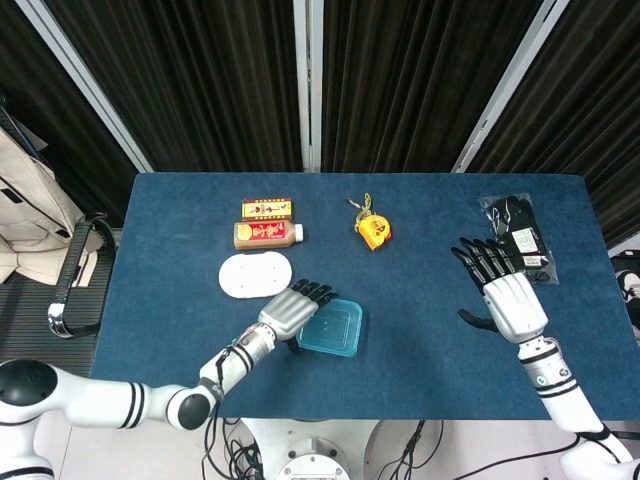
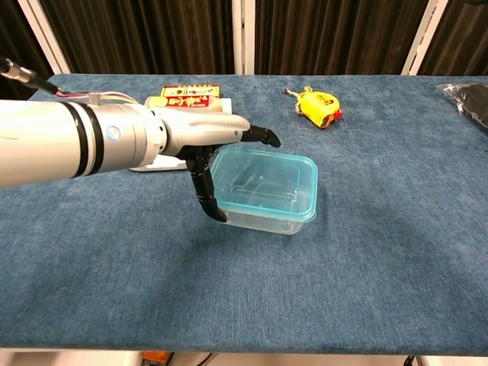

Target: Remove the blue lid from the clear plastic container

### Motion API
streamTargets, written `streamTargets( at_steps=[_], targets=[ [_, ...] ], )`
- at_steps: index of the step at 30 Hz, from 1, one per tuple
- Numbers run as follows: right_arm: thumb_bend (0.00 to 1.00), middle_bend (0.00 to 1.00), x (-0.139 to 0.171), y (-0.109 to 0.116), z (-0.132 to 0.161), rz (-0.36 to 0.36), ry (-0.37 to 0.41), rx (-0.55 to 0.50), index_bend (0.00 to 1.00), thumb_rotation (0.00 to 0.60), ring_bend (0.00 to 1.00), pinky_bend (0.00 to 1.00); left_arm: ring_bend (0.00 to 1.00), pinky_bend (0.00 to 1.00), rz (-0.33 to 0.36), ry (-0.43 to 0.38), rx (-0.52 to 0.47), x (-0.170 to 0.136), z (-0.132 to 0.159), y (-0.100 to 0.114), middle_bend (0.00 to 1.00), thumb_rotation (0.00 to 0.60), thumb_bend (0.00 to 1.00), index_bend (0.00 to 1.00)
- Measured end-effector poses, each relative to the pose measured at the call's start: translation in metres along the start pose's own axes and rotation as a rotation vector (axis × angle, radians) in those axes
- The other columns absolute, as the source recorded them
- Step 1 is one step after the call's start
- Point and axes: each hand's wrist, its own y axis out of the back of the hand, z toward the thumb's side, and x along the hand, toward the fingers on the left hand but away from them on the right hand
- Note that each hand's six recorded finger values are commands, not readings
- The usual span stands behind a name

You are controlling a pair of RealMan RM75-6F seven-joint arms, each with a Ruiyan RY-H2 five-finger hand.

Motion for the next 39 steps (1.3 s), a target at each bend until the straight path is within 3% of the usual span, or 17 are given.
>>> streamTargets(
  at_steps=[6,9,12,23,39],
  targets=[
    [0.04,0.00,-0.001,-0.012,0.017,0.013,0.058,-0.032,0.00,0.600,0.00,0.00,0.00,0.04,-0.028,0.035,-0.017,0.006,-0.005,-0.001,0.02,0.600,0.00,0.03],
    [0.04,0.00,-0.003,-0.022,0.032,0.012,0.104,-0.072,0.00,0.600,0.00,0.00,0.08,0.12,-0.010,0.054,-0.028,0.009,-0.007,0.001,0.12,0.600,0.00,0.12],
    [0.04,0.00,-0.008,-0.036,0.049,0.011,0.151,-0.119,0.00,0.600,0.00,0.00,0.11,0.15,0.011,0.067,-0.045,0.011,-0.007,0.002,0.16,0.600,0.00,0.15],
    [0.04,0.00,-0.024,-0.091,0.119,-0.011,0.329,-0.239,0.00,0.600,0.00,0.00,0.11,0.17,0.001,0.079,-0.088,0.014,-0.006,0.001,0.18,0.600,0.00,0.16],
    [0.04,0.00,-0.018,-0.129,0.147,0.003,0.422,-0.229,0.00,0.600,0.00,0.00,0.11,0.16,0.002,0.076,-0.091,0.016,-0.005,-0.004,0.18,0.600,0.00,0.16]
  ],
)
